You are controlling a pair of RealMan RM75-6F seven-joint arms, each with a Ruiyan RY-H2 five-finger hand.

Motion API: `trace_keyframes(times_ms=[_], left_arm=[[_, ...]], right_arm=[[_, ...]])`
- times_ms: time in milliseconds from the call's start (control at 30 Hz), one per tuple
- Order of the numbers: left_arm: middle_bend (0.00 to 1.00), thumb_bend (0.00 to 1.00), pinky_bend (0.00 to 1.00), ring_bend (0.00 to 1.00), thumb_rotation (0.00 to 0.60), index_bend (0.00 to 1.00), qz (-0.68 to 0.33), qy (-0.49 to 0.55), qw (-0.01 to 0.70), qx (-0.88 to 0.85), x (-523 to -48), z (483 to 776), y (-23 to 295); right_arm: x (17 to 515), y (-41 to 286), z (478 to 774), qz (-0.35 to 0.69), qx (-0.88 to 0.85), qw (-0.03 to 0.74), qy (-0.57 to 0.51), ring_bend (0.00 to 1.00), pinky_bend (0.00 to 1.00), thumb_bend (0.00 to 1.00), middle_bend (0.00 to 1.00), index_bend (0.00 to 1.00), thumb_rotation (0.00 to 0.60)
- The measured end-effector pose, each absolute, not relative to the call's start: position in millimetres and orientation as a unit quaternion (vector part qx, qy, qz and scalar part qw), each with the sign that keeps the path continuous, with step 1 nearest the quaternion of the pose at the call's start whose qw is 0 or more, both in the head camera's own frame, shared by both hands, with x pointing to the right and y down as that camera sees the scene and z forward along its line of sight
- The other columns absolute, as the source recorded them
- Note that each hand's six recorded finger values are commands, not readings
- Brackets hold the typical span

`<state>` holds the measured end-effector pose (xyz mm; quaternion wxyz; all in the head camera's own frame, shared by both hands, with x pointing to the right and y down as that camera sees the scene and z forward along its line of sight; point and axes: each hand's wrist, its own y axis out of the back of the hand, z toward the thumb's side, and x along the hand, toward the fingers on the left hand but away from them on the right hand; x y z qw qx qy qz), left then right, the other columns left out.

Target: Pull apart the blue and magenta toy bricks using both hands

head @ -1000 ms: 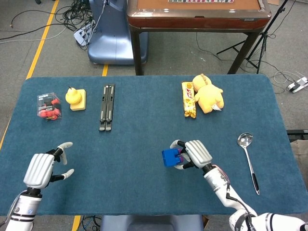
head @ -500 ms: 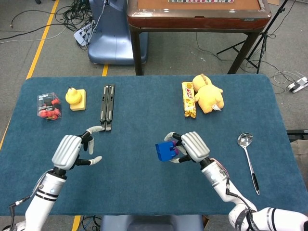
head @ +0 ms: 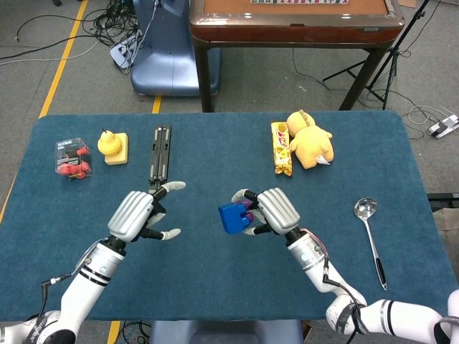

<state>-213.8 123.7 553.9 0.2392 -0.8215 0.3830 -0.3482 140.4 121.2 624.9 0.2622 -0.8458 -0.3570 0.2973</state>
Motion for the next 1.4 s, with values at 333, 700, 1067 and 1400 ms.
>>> trace_keyframes(times_ms=[333,700,1067,1400], left_arm=[[1.0,0.02,1.0,0.96,0.6,0.23,-0.333,0.369,0.236,-0.835,-191,555,118],[1.0,0.02,1.0,0.97,0.6,0.23,-0.349,0.338,0.232,-0.843,-178,562,118],[1.0,0.02,1.0,0.97,0.6,0.23,-0.355,0.338,0.222,-0.843,-161,566,111],[1.0,0.02,1.0,0.97,0.6,0.21,-0.358,0.337,0.225,-0.841,-161,565,115]], right_arm=[[130,118,629,0.266,-0.843,0.274,-0.38,1.0,1.0,0.09,1.0,0.51,0.6],[119,118,632,0.226,-0.841,0.282,-0.404,1.0,1.0,0.09,1.0,0.52,0.6],[115,118,635,0.219,-0.843,0.274,-0.408,1.0,1.0,0.09,1.0,0.52,0.6],[116,114,637,0.217,-0.838,0.267,-0.424,1.0,1.0,0.09,1.0,0.52,0.6]])
